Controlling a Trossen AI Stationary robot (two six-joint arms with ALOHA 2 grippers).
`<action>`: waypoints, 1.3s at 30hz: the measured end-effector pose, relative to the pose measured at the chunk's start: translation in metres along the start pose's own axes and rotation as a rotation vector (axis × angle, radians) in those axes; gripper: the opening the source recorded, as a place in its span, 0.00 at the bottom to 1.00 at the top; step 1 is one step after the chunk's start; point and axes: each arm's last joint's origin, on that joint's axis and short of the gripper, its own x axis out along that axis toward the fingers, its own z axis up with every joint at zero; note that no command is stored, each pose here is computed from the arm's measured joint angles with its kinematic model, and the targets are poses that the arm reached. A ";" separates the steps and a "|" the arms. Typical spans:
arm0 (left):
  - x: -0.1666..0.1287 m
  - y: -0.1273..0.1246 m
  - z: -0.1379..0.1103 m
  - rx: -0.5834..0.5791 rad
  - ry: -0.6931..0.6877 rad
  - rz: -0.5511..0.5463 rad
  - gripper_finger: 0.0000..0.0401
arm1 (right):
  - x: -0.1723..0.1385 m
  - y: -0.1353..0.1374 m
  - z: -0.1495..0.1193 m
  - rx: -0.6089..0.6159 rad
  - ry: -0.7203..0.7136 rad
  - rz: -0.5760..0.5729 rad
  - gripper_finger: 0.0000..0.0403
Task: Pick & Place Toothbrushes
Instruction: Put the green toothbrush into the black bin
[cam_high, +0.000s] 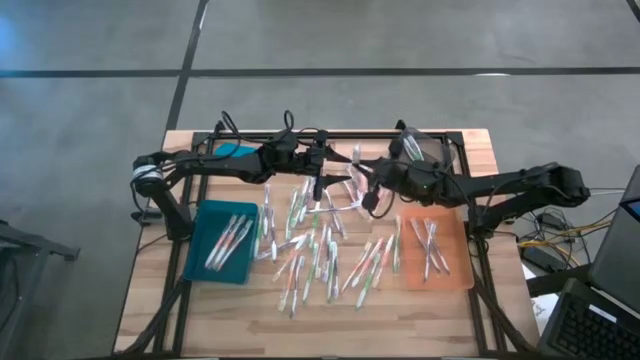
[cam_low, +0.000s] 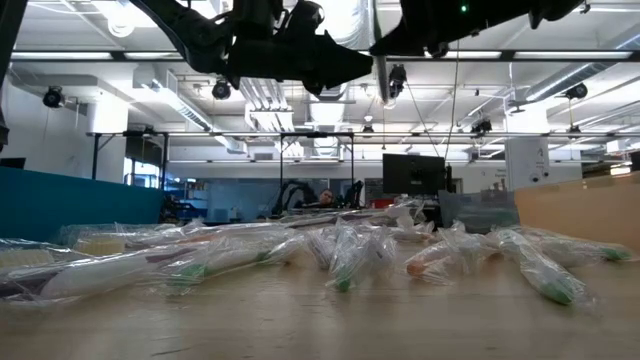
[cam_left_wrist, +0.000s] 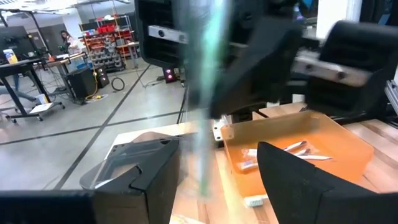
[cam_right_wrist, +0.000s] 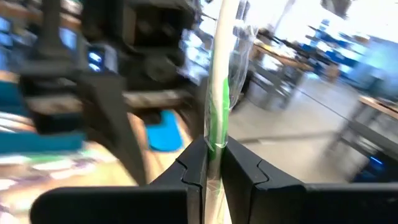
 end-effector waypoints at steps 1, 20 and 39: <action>0.000 0.000 0.000 0.000 0.000 0.000 0.54 | -0.001 -0.001 -0.001 -0.007 0.020 -0.026 0.07; 0.000 0.000 0.000 -0.001 0.002 0.000 0.54 | -0.030 -0.041 -0.009 -0.103 0.263 -0.309 0.07; 0.000 0.000 0.000 -0.024 0.002 0.001 0.54 | -0.033 -0.098 -0.043 -0.056 0.553 -0.528 0.07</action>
